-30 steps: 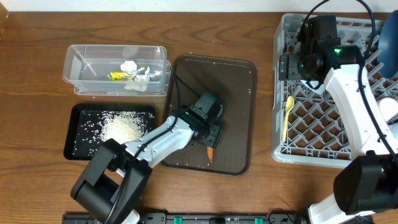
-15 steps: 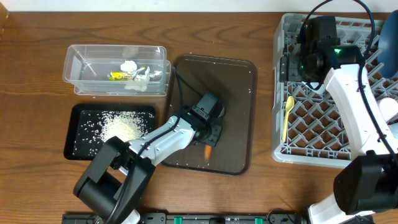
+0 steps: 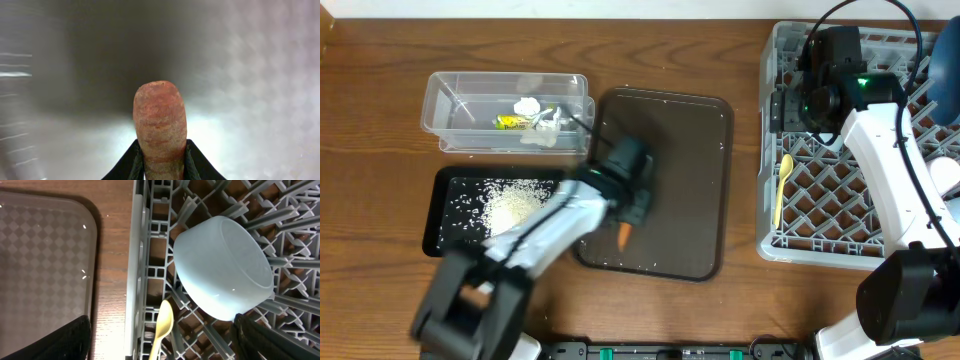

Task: Sort waste into correct bins and load items into the dishwasher rack
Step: 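Carry the carrot left and drop it onto the black tray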

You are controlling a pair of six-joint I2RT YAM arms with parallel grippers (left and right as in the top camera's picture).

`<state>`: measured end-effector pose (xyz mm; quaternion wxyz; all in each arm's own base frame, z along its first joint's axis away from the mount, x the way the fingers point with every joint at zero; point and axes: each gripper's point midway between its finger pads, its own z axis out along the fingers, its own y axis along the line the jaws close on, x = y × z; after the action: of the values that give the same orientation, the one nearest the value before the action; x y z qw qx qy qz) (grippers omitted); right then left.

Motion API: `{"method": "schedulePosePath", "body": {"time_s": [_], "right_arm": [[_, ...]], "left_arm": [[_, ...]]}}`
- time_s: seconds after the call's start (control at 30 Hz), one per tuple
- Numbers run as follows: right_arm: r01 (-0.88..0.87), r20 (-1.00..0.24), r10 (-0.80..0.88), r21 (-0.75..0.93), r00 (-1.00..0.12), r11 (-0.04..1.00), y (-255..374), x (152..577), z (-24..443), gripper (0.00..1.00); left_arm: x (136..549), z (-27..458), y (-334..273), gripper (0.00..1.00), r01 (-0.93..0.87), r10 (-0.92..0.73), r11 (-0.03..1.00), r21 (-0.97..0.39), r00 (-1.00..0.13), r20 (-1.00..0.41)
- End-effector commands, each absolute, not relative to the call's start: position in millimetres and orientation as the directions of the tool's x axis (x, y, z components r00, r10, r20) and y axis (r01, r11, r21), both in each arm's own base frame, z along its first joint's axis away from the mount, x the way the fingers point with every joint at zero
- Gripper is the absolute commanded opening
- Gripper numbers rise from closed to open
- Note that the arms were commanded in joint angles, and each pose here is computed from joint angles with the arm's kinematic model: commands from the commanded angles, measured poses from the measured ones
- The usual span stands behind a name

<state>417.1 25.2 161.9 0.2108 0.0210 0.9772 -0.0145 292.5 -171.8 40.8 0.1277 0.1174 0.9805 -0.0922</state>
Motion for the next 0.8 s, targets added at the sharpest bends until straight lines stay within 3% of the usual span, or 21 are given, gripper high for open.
{"method": "schedulePosePath", "body": {"time_s": [0.0, 0.2, 0.47, 0.77], "right_arm": [[0.049, -0.412, 0.037, -0.018, -0.910, 0.999, 23.4, 417.6, 161.9, 0.88], [0.049, -0.417, 0.037, -0.017, -0.908, 0.999, 23.5, 418.7, 162.4, 0.88], [0.049, -0.416, 0.038, -0.017, -0.909, 0.999, 23.6, 418.5, 162.3, 0.89], [0.049, -0.414, 0.038, -0.017, -0.910, 0.999, 23.6, 418.0, 162.1, 0.89]], "left_arm": [[324.9, 94.7, -135.2, 0.11, 0.150, 0.076, 0.977, -0.152, -0.909, -0.410], [329.8, 122.9, -39.5, 0.10, -0.119, -0.177, 0.980, -0.158, -0.884, -0.433], [313.3, 89.1, 56.1, 0.11, -0.508, -0.535, 0.845, -0.170, -0.783, -0.317], [307.8, 37.5, 75.3, 0.14, -0.582, -0.593, 0.805, -0.117, -0.783, -0.187]]}}
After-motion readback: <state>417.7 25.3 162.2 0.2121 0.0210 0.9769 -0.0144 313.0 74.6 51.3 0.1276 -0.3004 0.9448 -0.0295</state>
